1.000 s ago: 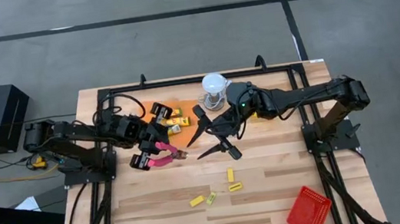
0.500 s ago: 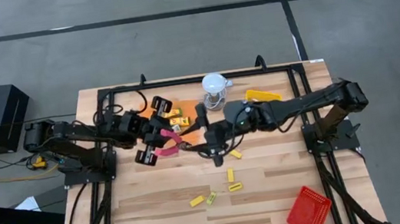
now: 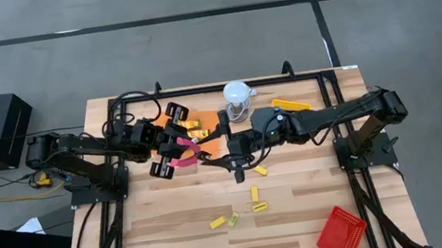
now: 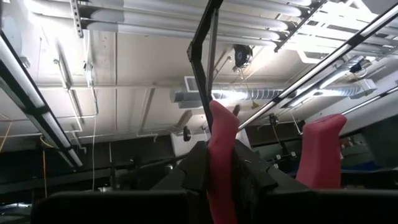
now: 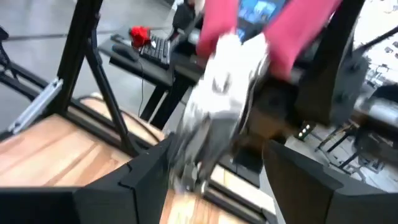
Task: Pick & Place School Supplies
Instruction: Put the pink hole puncher into the yellow bin
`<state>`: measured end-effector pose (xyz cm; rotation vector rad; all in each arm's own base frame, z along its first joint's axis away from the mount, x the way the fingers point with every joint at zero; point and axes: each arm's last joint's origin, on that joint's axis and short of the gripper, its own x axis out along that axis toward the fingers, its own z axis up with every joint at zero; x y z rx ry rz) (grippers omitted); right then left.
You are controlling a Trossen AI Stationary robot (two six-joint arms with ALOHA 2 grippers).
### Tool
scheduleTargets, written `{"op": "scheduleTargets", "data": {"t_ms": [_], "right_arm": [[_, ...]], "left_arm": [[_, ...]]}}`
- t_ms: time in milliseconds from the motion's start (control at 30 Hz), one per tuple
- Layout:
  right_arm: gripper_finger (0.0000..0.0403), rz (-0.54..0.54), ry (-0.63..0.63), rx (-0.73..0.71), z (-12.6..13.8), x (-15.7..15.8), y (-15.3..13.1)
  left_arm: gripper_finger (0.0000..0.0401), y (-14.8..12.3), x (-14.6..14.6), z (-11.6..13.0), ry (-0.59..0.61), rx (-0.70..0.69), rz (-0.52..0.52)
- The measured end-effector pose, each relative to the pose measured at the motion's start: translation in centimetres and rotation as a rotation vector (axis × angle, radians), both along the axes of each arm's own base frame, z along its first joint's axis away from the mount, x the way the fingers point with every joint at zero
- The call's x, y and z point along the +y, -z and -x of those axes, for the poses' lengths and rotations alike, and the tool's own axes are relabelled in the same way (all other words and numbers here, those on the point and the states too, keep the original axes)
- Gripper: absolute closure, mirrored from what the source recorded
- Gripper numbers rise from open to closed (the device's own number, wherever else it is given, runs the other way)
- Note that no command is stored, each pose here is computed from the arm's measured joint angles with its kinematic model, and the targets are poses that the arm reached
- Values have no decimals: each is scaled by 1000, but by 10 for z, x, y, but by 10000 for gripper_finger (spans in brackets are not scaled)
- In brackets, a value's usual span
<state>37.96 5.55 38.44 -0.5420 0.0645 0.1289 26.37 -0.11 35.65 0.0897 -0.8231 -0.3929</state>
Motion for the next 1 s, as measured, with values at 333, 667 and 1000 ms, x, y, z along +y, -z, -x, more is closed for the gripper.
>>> {"op": "scheduleTargets", "data": {"t_ms": [333, 667, 1000], "right_arm": [[163, -38, -51, 27, 3, 5, -13], [169, -49, -48, 28, 3, 4, -13], [286, -72, -28, 29, 2, -2, -13]], "left_arm": [[368, 0, 0, 0, 4, 3, -7], [368, 1, 0, -1, 6, 10, -9], [368, 2, -1, -1, 13, 14, -37]]}}
